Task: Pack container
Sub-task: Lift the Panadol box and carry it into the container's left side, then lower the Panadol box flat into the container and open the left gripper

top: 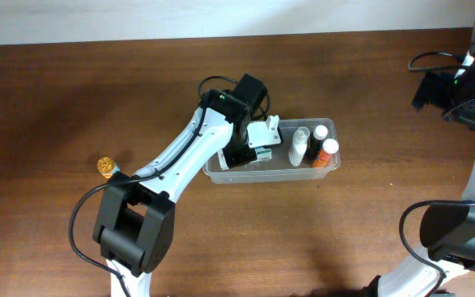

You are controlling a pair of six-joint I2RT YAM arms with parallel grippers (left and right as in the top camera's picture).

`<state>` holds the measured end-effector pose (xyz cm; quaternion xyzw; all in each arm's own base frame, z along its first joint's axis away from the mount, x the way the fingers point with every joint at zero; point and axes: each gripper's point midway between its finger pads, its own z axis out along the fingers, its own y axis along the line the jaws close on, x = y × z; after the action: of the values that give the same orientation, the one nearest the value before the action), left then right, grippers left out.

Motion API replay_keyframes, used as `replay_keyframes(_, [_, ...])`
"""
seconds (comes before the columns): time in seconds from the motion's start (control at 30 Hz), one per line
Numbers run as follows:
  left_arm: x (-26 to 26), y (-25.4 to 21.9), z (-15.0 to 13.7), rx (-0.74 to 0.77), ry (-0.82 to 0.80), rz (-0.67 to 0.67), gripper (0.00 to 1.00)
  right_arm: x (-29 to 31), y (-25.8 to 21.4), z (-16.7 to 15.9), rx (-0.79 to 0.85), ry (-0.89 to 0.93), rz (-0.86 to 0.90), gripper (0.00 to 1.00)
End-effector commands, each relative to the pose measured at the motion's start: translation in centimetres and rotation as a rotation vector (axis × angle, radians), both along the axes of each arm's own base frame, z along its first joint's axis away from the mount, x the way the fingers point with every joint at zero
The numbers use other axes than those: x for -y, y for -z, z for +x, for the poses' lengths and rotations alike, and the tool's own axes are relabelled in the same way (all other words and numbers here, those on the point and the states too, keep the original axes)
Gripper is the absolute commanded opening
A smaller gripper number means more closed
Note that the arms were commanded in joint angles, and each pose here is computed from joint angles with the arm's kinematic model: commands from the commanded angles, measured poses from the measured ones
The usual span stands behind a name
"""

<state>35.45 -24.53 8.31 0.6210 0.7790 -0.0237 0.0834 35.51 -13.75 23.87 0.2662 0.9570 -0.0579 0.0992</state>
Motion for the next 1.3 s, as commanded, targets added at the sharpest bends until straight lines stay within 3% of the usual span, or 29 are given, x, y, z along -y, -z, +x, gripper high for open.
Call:
replay_keyframes(0.0, [-0.3, 0.7, -0.2, -0.009, 0.040, 0.017, 0.47, 0.2, 0.3, 0.0, -0.012, 0.011, -0.007, 0.99])
replay_keyframes(0.77, [-0.1, 1.1, -0.1, 0.008, 0.150, 0.017, 0.47, 0.2, 0.3, 0.0, -0.012, 0.011, -0.007, 0.98])
replay_keyframes(1.27, [-0.3, 5.0, -0.4, -0.067, 0.146, 0.059, 0.47, 0.2, 0.3, 0.0, -0.012, 0.011, -0.007, 0.98])
